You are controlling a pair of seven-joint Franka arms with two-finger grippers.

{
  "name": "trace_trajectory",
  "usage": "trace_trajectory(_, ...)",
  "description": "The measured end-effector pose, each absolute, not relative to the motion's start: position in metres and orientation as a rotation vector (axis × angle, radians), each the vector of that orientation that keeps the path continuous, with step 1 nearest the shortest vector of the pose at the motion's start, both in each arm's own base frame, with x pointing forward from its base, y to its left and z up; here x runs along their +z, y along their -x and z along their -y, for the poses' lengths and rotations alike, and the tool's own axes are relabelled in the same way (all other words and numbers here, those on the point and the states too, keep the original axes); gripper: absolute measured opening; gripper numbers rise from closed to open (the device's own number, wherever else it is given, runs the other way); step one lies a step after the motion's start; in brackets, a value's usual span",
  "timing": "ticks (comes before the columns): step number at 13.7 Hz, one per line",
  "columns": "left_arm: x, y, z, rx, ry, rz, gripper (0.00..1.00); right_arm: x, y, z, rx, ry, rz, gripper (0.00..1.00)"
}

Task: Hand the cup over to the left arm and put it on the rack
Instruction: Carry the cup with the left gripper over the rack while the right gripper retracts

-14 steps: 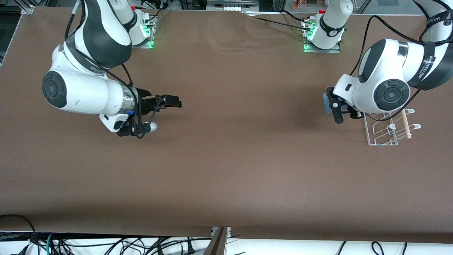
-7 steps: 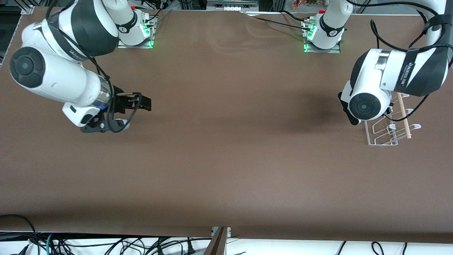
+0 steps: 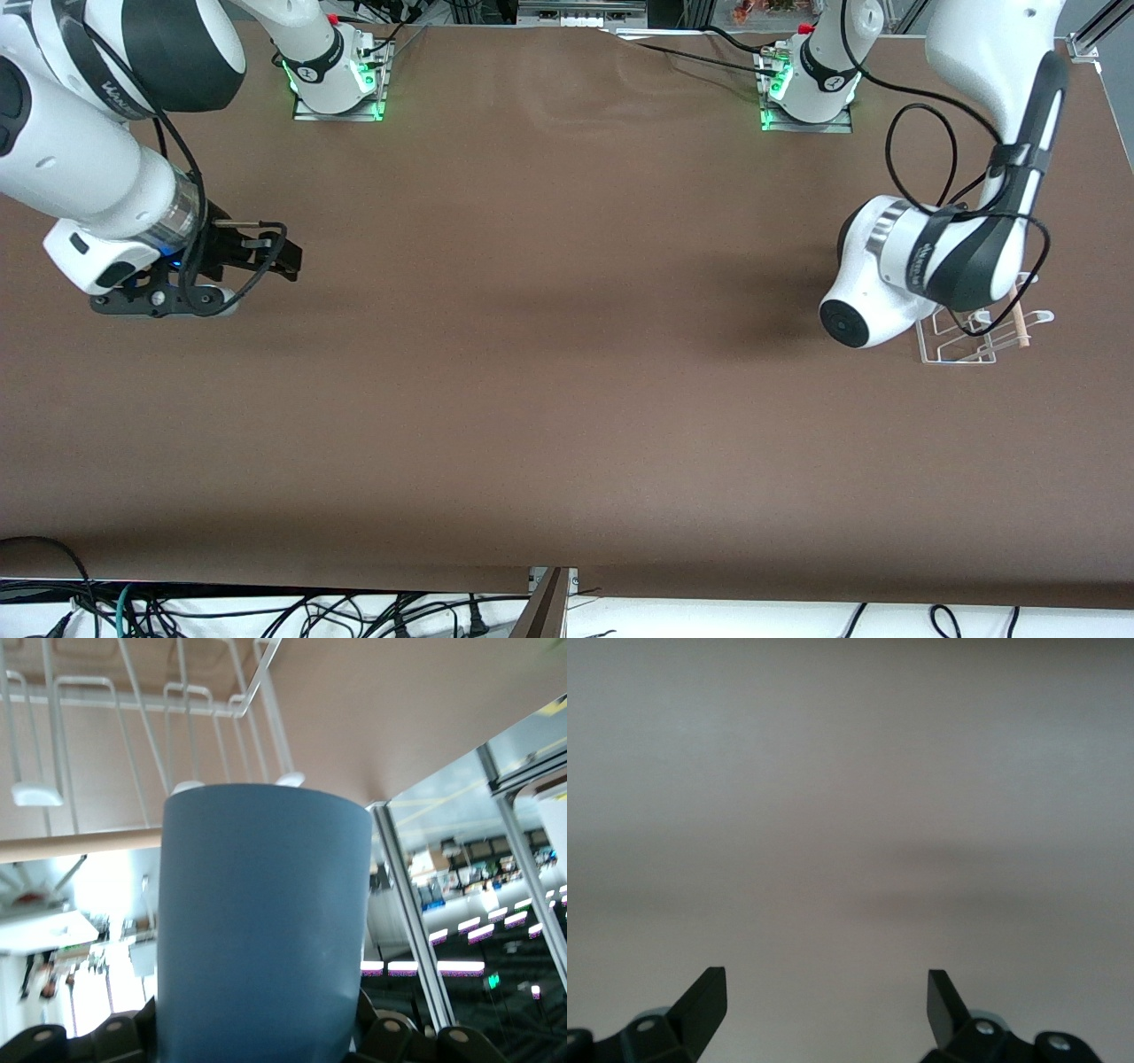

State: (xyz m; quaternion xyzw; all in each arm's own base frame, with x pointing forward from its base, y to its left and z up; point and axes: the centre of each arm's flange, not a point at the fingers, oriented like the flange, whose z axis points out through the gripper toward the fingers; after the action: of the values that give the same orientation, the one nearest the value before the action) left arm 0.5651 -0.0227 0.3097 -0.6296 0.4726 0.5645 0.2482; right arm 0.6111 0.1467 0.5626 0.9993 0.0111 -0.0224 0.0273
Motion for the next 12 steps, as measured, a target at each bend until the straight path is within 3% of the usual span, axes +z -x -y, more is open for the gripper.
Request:
trace_trajectory(7, 0.281, -0.553, 0.007, 1.529, 1.591, -1.154, 0.72, 0.582, -0.580, -0.091, -0.079, -3.076, 0.072, 1.00)
trace_trajectory(12, 0.267, -0.555, -0.026, 1.487, 1.633, -1.155, 0.72, 0.586, -0.575, -0.084, -0.077, -3.080, -0.002, 1.00)
